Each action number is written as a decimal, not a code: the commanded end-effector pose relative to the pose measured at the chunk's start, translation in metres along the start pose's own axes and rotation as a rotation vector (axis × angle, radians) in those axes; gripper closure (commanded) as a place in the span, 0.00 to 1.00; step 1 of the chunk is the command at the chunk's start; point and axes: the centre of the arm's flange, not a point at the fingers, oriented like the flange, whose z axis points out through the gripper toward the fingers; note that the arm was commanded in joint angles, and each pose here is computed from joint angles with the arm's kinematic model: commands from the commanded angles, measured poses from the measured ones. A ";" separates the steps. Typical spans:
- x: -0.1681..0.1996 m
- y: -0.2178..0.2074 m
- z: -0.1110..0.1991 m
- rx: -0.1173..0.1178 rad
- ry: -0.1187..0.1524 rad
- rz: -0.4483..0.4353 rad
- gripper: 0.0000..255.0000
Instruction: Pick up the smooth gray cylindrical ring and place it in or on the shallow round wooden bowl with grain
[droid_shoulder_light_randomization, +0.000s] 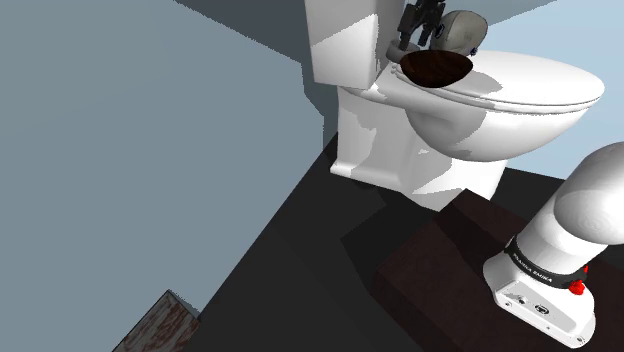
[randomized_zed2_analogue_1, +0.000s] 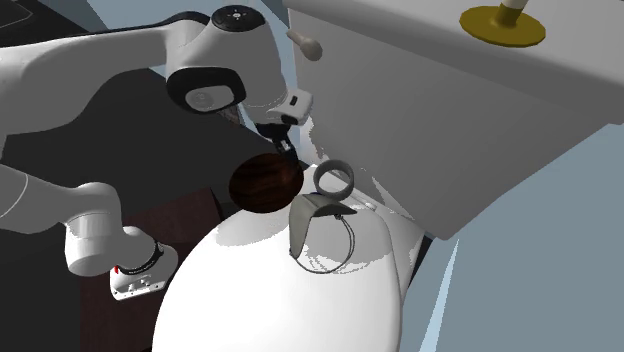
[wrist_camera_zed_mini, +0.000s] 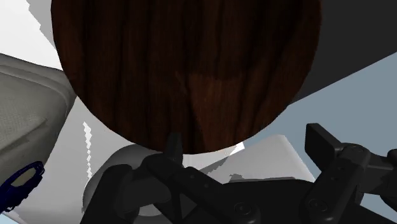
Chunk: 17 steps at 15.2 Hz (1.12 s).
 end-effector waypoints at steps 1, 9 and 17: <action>0.021 0.015 0.002 -0.001 0.004 -0.009 0.00; 0.078 0.055 0.022 -0.002 0.013 -0.031 0.00; 0.079 0.055 0.052 -0.002 0.013 -0.031 0.00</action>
